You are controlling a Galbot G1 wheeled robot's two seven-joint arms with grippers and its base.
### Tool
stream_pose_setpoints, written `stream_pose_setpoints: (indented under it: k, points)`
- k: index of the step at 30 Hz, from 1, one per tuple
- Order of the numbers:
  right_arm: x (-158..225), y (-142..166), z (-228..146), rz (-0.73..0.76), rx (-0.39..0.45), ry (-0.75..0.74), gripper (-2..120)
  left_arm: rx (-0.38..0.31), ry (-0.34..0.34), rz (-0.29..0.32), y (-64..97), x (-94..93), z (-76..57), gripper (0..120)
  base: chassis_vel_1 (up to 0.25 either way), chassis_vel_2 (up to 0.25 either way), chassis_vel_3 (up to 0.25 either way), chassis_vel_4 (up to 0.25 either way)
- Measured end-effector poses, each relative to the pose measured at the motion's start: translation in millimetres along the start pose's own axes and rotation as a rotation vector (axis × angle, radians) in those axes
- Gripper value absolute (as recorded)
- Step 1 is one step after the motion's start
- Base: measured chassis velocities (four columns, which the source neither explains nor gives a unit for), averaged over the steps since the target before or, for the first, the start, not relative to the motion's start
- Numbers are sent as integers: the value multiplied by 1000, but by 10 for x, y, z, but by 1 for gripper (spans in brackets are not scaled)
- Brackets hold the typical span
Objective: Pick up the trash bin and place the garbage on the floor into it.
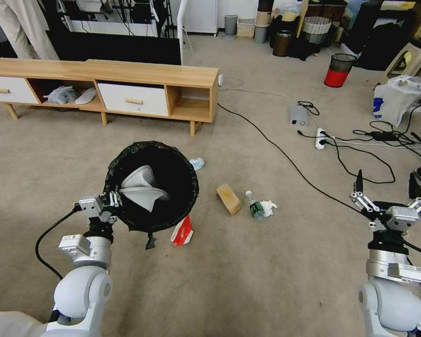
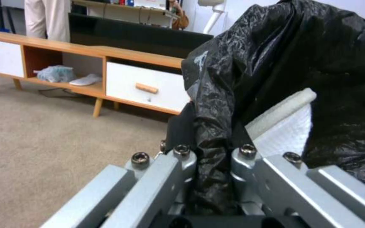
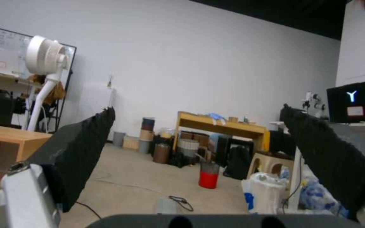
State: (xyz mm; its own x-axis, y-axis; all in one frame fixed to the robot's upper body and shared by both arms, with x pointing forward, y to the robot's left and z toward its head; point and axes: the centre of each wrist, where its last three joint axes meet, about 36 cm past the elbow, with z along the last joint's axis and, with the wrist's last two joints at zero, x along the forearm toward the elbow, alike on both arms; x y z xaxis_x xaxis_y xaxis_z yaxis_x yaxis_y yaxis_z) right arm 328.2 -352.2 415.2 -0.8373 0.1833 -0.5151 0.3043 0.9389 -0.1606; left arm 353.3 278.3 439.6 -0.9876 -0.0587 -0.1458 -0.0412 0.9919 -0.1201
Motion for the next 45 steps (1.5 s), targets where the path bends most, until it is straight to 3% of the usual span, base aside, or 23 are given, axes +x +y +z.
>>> stream_pose_setpoints:
  k: [32, 45]
  points:
    - [-9, 19, 9, 12, -4, -11, 100, 0, 3, 2, -11, 6, 7, 4, -125, 128, 128, -124]
    - [6, 22, 38, 6, -3, -34, 100, 2, 5, -1, -9, 12, 12, 4, -44, 40, 38, -42]
